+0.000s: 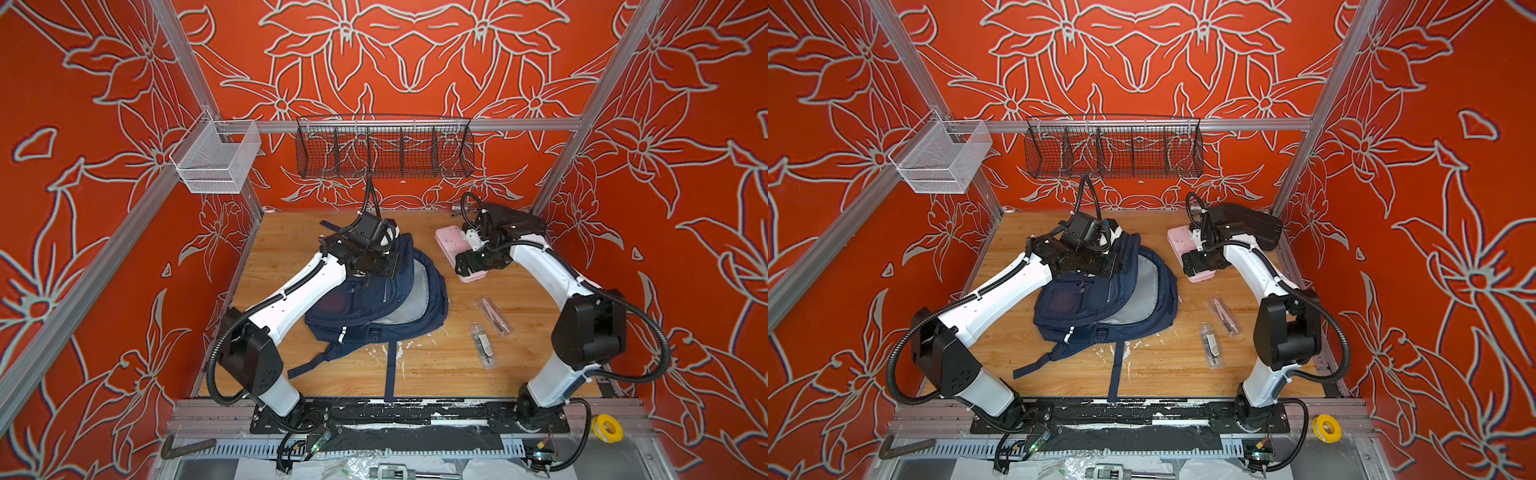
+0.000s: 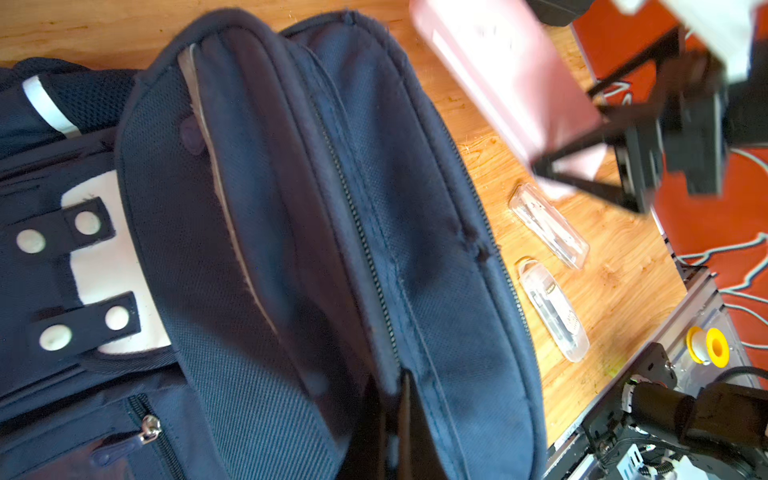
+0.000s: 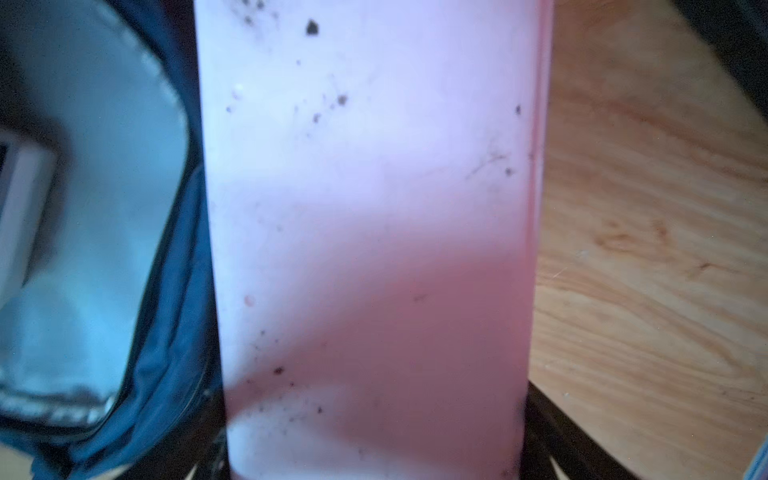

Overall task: Pack the student bag
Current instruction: 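Carry the pink pencil case over the backpack and lower it into the compartment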

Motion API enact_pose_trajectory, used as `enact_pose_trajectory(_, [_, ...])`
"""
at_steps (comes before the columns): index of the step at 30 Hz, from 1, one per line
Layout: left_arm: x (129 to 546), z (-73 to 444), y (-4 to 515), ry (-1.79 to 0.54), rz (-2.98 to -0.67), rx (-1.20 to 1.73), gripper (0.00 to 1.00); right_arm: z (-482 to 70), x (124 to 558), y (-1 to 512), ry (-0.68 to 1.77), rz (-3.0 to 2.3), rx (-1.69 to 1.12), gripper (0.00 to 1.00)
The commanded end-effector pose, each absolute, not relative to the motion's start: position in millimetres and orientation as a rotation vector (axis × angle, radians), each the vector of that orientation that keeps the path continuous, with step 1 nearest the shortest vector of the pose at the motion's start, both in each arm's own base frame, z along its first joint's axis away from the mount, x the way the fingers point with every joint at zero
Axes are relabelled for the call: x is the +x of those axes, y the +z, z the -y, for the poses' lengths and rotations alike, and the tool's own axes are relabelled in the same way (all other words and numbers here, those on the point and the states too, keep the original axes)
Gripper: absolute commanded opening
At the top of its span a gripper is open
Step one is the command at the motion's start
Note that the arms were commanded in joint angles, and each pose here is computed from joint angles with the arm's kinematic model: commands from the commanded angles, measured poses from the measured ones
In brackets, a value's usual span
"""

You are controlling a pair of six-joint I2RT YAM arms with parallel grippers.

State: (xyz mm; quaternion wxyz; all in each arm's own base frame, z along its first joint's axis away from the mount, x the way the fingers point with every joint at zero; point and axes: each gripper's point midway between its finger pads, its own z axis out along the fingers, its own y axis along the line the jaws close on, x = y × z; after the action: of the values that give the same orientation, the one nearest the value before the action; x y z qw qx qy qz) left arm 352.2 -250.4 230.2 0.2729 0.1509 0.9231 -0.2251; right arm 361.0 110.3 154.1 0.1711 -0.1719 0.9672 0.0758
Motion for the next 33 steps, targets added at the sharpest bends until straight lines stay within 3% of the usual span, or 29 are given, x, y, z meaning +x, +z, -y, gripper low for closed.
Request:
enact_pose_trajectory(1, [359.1, 254.2, 269.3, -0.667, -2.328, 0.428, 0.0, -131.2, 316.5, 168.8, 0.32, -2.74, -0.617, 0.65])
enact_pose_trajectory(9, [358.7, 260.5, 276.0, -0.723, -2.31, 0.43, 0.0, -187.1, 290.9, 173.5, 0.504, -2.704, -0.604, 0.61])
enact_pose_trajectory(26, [346.9, 266.7, 284.6, -0.786, -2.272, 0.517, 0.0, -275.9, 327.5, 132.6, 0.472, -2.748, -0.749, 0.66])
enact_pose_trajectory(33, [349.9, 274.1, 281.8, -0.832, -2.27, 0.51, 0.0, -299.1, 334.8, 125.1, 0.526, -2.794, -0.413, 0.81])
